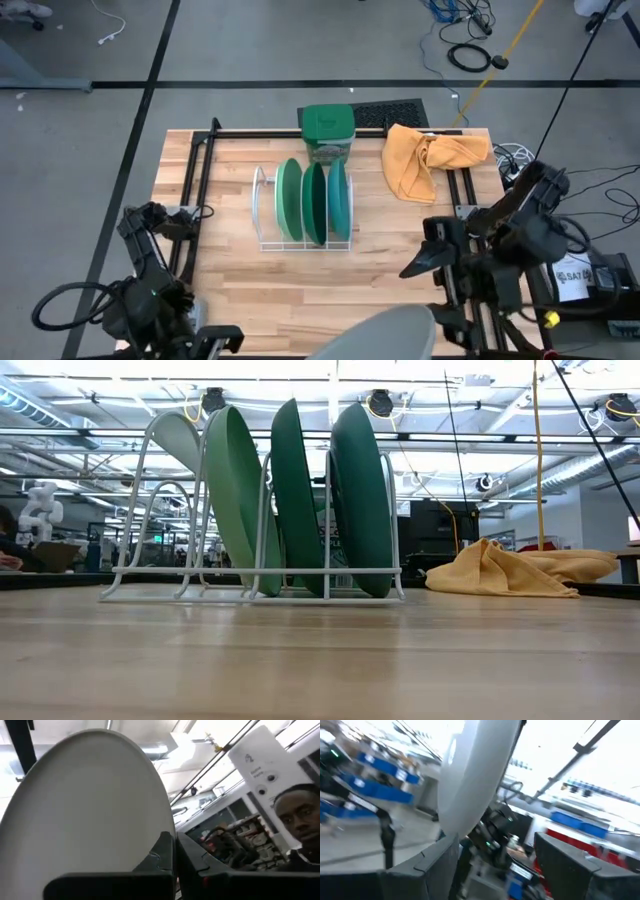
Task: Sort dishes
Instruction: Put the gray plate into the dish rack
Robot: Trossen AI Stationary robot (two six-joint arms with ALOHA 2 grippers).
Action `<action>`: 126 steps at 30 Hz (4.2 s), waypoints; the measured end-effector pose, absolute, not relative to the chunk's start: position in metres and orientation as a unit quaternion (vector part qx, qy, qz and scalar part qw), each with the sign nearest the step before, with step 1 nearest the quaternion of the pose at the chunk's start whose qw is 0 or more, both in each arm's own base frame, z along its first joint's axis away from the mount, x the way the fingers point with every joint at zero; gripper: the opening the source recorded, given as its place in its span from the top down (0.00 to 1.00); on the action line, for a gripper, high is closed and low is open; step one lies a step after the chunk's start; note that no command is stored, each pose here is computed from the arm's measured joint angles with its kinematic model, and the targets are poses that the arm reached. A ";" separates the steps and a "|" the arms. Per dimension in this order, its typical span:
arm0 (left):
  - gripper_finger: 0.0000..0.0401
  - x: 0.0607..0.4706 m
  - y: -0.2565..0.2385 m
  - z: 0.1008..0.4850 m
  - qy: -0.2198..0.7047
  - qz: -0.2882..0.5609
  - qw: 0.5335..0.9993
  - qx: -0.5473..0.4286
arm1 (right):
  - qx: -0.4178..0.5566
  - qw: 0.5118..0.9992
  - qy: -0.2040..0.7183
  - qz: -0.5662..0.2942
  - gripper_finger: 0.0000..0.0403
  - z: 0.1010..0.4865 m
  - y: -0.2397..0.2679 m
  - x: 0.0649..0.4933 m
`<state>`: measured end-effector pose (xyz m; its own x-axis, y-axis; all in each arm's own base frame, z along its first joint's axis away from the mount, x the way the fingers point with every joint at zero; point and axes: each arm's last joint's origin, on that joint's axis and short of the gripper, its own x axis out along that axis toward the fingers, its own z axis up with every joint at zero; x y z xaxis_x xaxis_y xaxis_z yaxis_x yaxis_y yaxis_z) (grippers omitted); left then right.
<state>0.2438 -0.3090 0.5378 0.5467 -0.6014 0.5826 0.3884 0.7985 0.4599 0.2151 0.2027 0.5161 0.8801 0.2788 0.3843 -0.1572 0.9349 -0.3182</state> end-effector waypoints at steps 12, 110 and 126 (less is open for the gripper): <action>1.00 0.257 -0.301 0.535 -0.375 -0.319 0.862 0.121 | -0.090 0.944 -0.252 0.194 0.37 0.532 0.169 0.210; 0.69 0.184 -0.262 0.575 -0.146 0.124 0.977 0.091 | -0.208 0.938 -0.167 -0.220 0.99 0.389 0.245 0.360; 0.69 0.152 -0.280 0.574 -0.132 0.089 0.981 0.114 | 0.028 0.927 -0.208 -0.311 0.99 0.304 0.169 0.445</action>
<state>0.1522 -0.2797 0.5742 0.9492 0.1452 0.2790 -0.2053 0.9580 0.2001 0.4451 0.1694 0.3037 0.7198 -0.5881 0.3689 0.5648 0.8051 0.1814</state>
